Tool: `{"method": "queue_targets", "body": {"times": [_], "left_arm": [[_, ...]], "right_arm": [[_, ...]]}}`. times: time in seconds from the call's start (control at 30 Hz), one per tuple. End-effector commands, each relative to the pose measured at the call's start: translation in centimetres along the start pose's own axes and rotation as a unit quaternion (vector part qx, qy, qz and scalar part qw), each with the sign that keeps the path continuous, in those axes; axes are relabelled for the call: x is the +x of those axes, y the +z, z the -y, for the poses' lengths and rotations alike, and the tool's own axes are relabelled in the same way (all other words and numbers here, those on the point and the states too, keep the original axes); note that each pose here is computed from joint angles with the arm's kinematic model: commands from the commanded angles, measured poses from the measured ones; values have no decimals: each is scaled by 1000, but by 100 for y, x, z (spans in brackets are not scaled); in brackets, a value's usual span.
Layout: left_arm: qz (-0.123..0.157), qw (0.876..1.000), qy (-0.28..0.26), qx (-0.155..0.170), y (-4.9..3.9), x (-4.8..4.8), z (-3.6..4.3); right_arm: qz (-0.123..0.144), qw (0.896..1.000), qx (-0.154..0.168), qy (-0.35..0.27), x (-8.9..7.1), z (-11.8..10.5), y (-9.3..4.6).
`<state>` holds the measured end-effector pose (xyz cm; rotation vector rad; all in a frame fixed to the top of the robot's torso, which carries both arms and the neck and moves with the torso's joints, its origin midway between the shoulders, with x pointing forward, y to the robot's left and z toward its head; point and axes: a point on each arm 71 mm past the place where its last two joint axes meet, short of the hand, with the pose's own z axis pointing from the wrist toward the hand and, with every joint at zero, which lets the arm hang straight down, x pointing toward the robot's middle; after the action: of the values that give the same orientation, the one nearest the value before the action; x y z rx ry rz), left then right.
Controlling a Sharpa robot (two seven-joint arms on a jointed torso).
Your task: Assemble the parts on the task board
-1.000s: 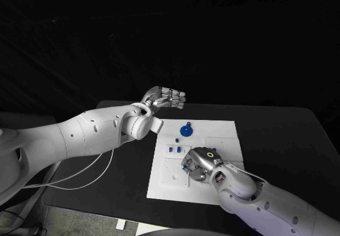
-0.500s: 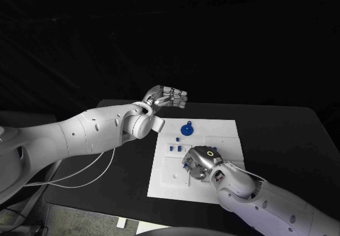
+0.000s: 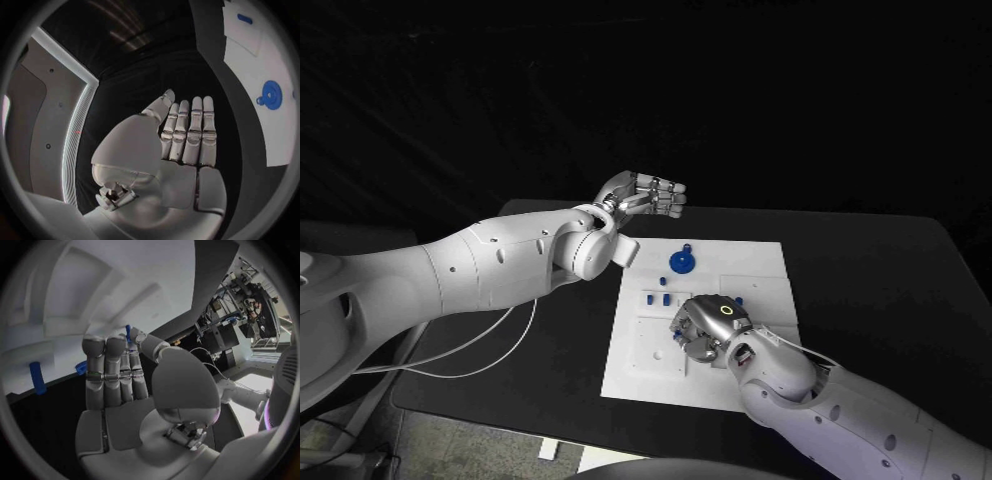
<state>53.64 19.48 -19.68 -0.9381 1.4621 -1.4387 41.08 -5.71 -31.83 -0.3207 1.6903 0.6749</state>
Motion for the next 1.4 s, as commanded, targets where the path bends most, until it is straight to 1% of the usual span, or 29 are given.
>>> {"method": "queue_targets", "body": {"times": [0.03,0.37,0.7,0.97,1.07,1.23,1.4], "left_arm": [[-10,1000,-8,4,6,36,18],[-12,1000,-9,3,5,48,19],[-12,1000,-9,3,8,46,17],[-12,1000,-9,2,12,48,15],[-11,1000,-9,1,12,46,13],[-11,1000,-8,1,13,42,12],[-11,1000,-8,0,14,38,9]], "right_arm": [[-10,1000,-3,-9,35,-13,7],[-23,999,6,-23,82,11,10],[-36,999,8,-30,106,1,4],[-63,997,9,-39,189,-24,-12],[-69,997,11,-40,211,-21,-15],[-68,997,15,-35,223,-15,-16],[-60,998,17,-26,216,-11,-16]]}}
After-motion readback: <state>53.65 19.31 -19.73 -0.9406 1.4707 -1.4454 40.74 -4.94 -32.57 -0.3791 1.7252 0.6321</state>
